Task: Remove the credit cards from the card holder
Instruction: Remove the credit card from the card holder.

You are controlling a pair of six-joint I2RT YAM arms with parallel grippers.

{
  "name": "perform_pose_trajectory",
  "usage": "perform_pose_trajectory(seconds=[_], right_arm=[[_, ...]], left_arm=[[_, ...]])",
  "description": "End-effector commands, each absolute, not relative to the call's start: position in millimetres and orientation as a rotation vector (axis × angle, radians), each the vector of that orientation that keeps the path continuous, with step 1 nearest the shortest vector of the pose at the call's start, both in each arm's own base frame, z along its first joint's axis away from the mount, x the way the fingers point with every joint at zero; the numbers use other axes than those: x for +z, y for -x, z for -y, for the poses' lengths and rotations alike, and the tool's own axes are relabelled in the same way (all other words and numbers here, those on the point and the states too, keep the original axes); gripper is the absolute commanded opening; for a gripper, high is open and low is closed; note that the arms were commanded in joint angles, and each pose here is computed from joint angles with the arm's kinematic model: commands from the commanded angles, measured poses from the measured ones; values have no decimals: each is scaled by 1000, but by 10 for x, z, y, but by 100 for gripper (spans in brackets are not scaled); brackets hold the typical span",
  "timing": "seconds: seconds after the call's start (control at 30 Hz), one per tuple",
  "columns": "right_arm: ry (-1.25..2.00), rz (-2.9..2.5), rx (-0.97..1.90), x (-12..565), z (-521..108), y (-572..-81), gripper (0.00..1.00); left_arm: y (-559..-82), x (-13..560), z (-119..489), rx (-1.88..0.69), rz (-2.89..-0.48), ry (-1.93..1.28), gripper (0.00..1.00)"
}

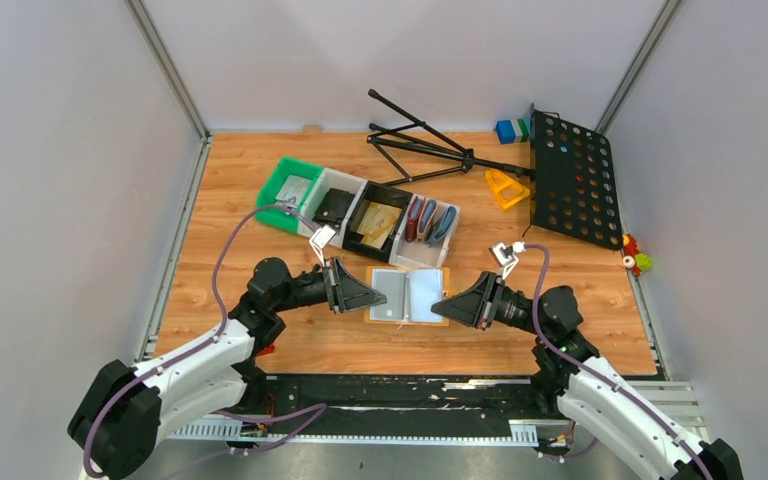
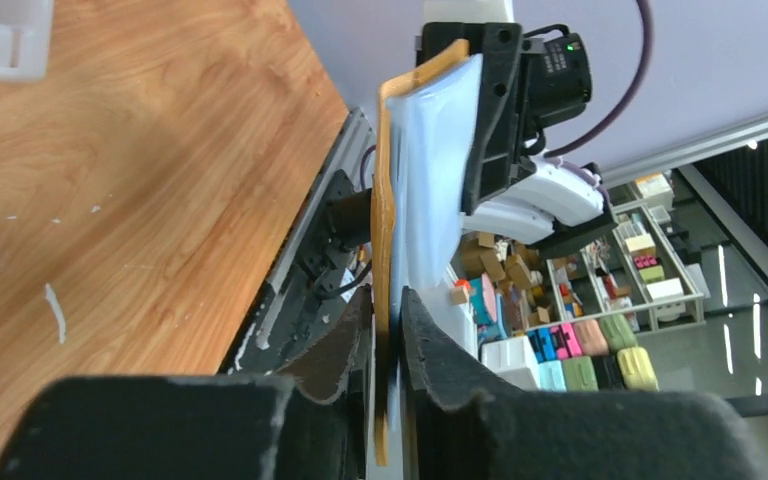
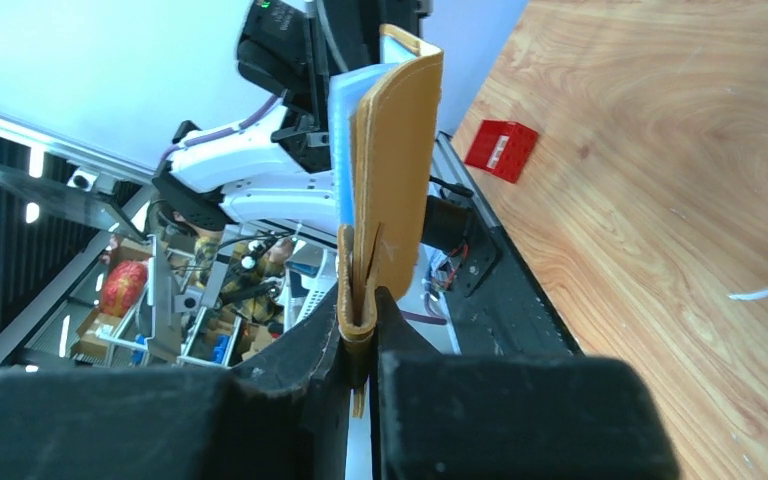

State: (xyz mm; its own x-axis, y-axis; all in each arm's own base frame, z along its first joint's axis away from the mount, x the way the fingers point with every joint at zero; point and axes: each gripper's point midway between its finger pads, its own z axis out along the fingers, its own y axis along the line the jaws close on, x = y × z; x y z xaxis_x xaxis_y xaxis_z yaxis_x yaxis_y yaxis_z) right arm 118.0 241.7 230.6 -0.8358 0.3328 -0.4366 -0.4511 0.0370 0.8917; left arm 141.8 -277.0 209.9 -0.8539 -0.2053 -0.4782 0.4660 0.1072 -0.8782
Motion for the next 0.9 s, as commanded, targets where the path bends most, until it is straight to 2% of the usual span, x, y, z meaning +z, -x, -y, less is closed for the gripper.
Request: perform_pose_trajectory(seconds=[0.0,0.03,0.13,0.2,0.47,0.67,0.87], right_arm=[[112,-1821,1775,2216,-2401,-1234,4],[117,-1839,1748,2193,-2398,-1247,12],[162,-1909,1587,2142,-2346,-1321,42],[174,-1970,1456,2099,-2267,-1374,48],[186,-2118,1097,2107,-1964,-1512,54],[257,-2028,1305,2282,-2221,-1437,48],[276,-2094,1431,1970,-2492,-1379,46]], left_arm=[[-1375,2383,2776,-1835,-1782,-320,5],[-1383,2345,2776,-1822,-1799,-320,0],[-1417,2232,2769,-1764,-1851,-318,0],[-1483,2157,2749,-1695,-1876,-303,0],[-1634,1883,2693,-1525,-1967,-241,0],[-1627,1729,2760,-1489,-2025,-251,0],[-1583,1535,2832,-1467,-2083,-268,0]])
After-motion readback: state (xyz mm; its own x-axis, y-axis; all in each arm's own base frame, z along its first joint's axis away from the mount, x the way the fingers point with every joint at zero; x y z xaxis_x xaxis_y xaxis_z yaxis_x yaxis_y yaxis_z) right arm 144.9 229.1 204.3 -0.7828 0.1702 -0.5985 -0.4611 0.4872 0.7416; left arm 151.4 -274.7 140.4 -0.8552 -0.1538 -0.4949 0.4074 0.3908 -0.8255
